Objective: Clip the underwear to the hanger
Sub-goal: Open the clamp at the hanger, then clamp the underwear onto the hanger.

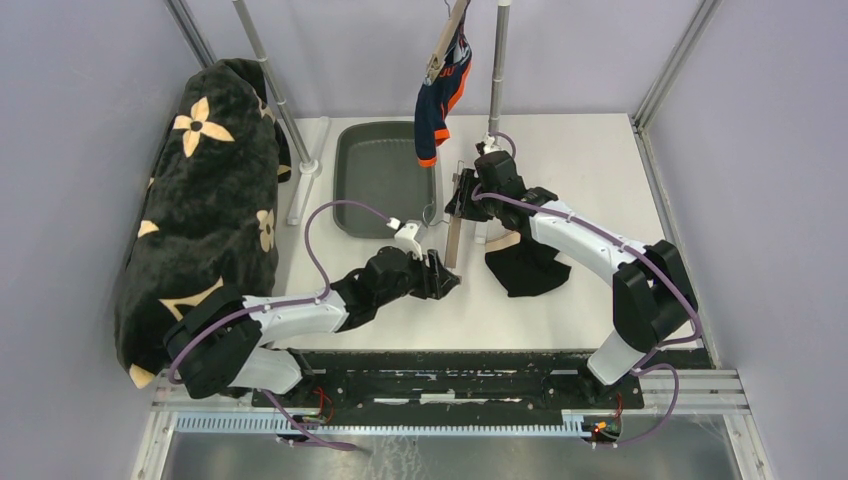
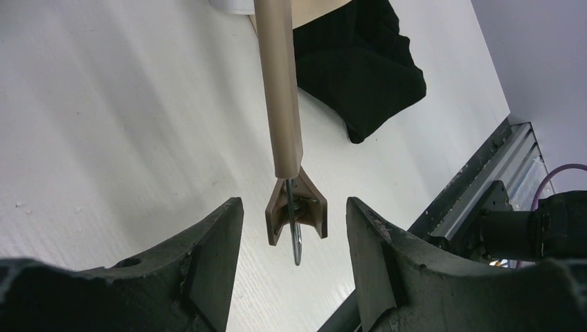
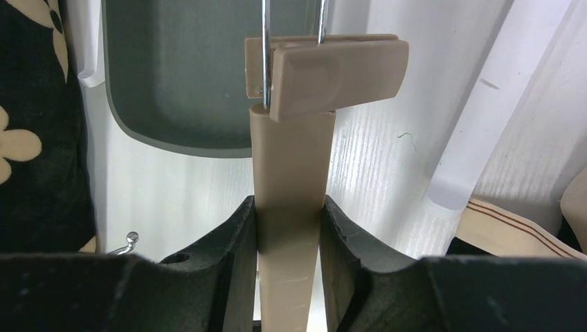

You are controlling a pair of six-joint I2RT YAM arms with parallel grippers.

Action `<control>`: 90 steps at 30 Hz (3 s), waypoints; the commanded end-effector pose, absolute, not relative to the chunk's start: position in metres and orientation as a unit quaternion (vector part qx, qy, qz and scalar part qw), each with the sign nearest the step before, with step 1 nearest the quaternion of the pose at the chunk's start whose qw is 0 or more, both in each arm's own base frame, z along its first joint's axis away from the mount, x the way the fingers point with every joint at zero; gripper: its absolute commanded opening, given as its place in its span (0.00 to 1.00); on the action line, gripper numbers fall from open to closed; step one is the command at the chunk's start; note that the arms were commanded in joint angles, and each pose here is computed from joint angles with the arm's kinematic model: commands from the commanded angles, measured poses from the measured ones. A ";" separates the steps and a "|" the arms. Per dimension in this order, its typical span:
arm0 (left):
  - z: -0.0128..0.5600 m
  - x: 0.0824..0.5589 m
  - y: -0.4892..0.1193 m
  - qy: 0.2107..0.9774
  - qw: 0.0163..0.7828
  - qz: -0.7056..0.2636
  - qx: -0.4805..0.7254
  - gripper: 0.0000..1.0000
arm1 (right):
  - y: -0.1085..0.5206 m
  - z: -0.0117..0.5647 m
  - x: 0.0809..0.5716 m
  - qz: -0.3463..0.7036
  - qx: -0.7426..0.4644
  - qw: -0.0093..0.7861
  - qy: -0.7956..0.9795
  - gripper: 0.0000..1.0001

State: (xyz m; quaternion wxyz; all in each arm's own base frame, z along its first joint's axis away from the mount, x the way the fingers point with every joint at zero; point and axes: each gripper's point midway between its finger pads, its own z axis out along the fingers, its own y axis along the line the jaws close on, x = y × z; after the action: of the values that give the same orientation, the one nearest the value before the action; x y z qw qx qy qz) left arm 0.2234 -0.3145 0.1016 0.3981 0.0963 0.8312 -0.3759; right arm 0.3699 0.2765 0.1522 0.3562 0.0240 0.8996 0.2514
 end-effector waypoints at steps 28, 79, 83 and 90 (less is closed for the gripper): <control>0.147 0.242 -0.313 0.799 0.462 -0.376 0.087 0.03 | 0.215 0.204 0.352 0.204 0.027 0.441 0.873 1.00; 0.161 0.252 -0.318 0.787 0.466 -0.393 0.098 0.03 | 0.134 0.106 0.362 0.146 0.023 0.394 0.907 0.00; 0.175 0.252 -0.323 0.755 0.467 -0.444 0.125 0.03 | 0.153 0.126 0.354 0.203 -0.048 0.406 0.890 0.00; 0.191 0.255 -0.315 0.726 0.494 -0.458 0.143 0.03 | 0.166 0.134 0.340 0.244 -0.104 0.387 0.883 0.00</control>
State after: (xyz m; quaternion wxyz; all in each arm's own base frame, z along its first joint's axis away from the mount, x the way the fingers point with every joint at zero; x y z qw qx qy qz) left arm 0.2541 -0.3090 0.1490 0.4394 0.1022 0.7870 -0.4208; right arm 0.3438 0.1535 0.1151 0.3770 -0.0496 0.9015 0.2067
